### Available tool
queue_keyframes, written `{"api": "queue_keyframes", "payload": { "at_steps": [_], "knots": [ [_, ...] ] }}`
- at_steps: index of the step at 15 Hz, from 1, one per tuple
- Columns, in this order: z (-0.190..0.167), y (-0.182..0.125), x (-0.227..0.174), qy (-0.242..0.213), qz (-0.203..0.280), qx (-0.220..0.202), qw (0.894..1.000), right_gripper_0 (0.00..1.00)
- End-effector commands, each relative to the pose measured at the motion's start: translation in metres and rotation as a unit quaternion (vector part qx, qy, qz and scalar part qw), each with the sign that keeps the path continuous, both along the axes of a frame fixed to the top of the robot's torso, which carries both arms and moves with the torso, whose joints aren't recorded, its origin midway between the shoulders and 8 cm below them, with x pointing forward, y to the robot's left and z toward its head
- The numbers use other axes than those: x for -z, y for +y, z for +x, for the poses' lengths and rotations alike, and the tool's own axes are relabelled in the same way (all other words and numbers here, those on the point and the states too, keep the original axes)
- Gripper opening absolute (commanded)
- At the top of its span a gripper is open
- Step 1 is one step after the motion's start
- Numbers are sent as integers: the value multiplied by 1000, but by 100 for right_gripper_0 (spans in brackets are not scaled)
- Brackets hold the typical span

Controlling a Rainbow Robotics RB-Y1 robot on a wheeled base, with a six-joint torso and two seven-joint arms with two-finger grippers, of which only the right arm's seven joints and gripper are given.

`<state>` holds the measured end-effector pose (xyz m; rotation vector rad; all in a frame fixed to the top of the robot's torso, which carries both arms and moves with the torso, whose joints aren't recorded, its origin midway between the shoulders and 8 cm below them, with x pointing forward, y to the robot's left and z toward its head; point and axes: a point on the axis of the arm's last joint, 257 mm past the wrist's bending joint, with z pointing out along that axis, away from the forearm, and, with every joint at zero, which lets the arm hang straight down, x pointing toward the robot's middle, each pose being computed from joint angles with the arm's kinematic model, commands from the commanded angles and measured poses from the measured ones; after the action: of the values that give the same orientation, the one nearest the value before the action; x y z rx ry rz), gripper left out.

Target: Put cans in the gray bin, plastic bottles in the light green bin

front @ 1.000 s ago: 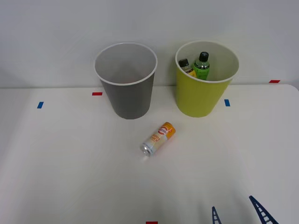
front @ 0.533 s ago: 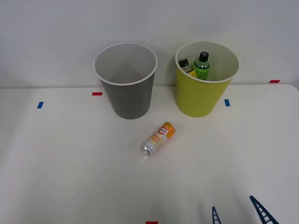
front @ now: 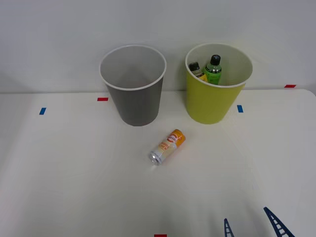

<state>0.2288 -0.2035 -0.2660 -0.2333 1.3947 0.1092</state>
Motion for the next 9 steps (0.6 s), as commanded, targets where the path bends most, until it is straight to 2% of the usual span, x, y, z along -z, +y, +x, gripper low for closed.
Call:
{"api": "queue_keyframes", "payload": {
  "at_steps": [1, 9],
  "knots": [
    [0, 0, 0, 0, 0, 0, 1000, 93],
    [0, 0, 0, 0, 0, 0, 1000, 93]
  ]
}}
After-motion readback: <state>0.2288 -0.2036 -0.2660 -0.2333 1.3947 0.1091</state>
